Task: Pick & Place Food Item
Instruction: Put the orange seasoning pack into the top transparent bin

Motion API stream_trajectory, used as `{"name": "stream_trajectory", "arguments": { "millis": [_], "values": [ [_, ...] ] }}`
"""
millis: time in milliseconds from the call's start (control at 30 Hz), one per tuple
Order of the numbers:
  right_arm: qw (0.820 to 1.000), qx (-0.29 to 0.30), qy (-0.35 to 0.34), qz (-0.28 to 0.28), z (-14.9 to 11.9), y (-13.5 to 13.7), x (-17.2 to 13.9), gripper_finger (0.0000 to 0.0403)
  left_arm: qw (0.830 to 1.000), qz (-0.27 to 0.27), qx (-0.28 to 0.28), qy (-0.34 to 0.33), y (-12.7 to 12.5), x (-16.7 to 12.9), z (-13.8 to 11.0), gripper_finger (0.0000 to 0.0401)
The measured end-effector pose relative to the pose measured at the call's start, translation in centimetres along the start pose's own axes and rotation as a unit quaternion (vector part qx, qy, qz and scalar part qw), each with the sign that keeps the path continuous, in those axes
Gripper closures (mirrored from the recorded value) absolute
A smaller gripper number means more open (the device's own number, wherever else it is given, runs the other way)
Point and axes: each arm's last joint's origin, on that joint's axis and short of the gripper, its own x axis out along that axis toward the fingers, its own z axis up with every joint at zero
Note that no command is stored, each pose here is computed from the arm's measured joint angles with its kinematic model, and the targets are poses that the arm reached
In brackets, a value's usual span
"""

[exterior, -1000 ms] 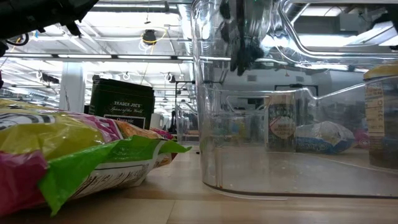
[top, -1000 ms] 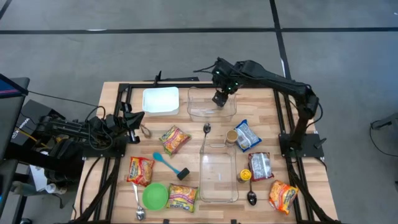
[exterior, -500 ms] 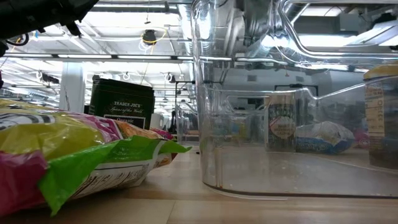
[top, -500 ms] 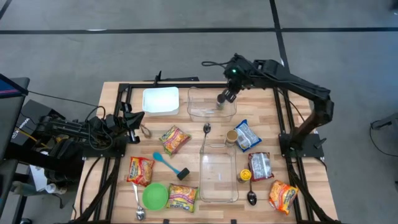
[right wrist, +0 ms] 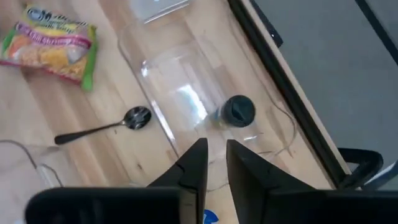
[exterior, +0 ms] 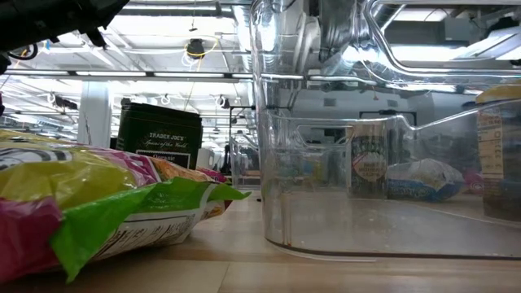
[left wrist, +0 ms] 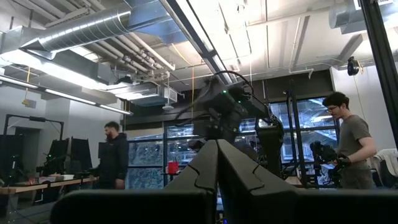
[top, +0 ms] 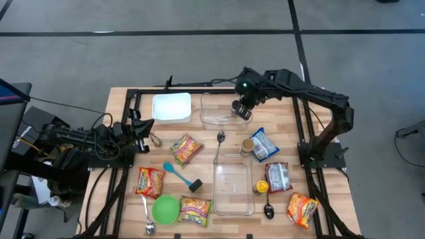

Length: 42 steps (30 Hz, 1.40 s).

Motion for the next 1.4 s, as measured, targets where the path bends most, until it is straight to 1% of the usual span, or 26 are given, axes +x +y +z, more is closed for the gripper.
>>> {"name": "stream_trajectory", "arguments": {
  "millis": [133,333,433,633,700,867,1000,1133,1333,1400],
  "values": [
    [0.999,-0.031,0.009,0.010,-1.0,1.8,0.9,0.0356,1.000,0.000,0.000,0.000,0.0,0.0,0.0,0.0401],
    [0.998,-0.054,-0.025,0.030,-2.8,3.9,2.0,0.0366,1.000,-0.001,0.000,0.001,0.0,0.0,0.0,0.0401],
    [0.997,-0.058,-0.041,0.037,-3.9,4.4,2.7,0.0371,1.000,-0.001,0.001,0.001,0.0,0.0,0.0,0.0401],
    [0.993,-0.052,-0.098,0.052,-6.0,4.7,3.5,0.0380,1.000,-0.001,0.001,0.002,0.0,0.0,0.0,0.0401],
    [0.990,-0.040,-0.126,0.057,-6.5,4.6,3.6,0.0382,1.000,0.000,0.001,0.002,0.0,0.0,0.0,0.0401],
    [0.983,-0.011,-0.169,0.067,-8.0,4.4,4.2,0.0387,1.000,0.000,0.000,0.001,0.0,0.0,0.0,0.0401],
    [0.974,0.002,-0.215,0.076,-8.6,4.4,4.6,0.0388,1.000,0.021,0.000,0.008,0.1,0.0,-0.1,0.0401],
    [0.964,0.018,-0.253,0.078,-8.8,4.5,5.3,0.0388,0.998,0.055,0.007,0.034,0.2,0.1,-0.2,0.0401],
    [0.958,0.022,-0.284,0.036,-8.9,4.4,6.3,0.0388,0.992,0.075,0.016,0.105,-0.1,1.5,-0.1,0.0401],
    [0.955,0.026,-0.295,0.034,-8.8,4.3,6.3,0.0388,0.987,0.089,0.013,0.132,-0.3,2.2,0.0,0.0401]
  ]
}}
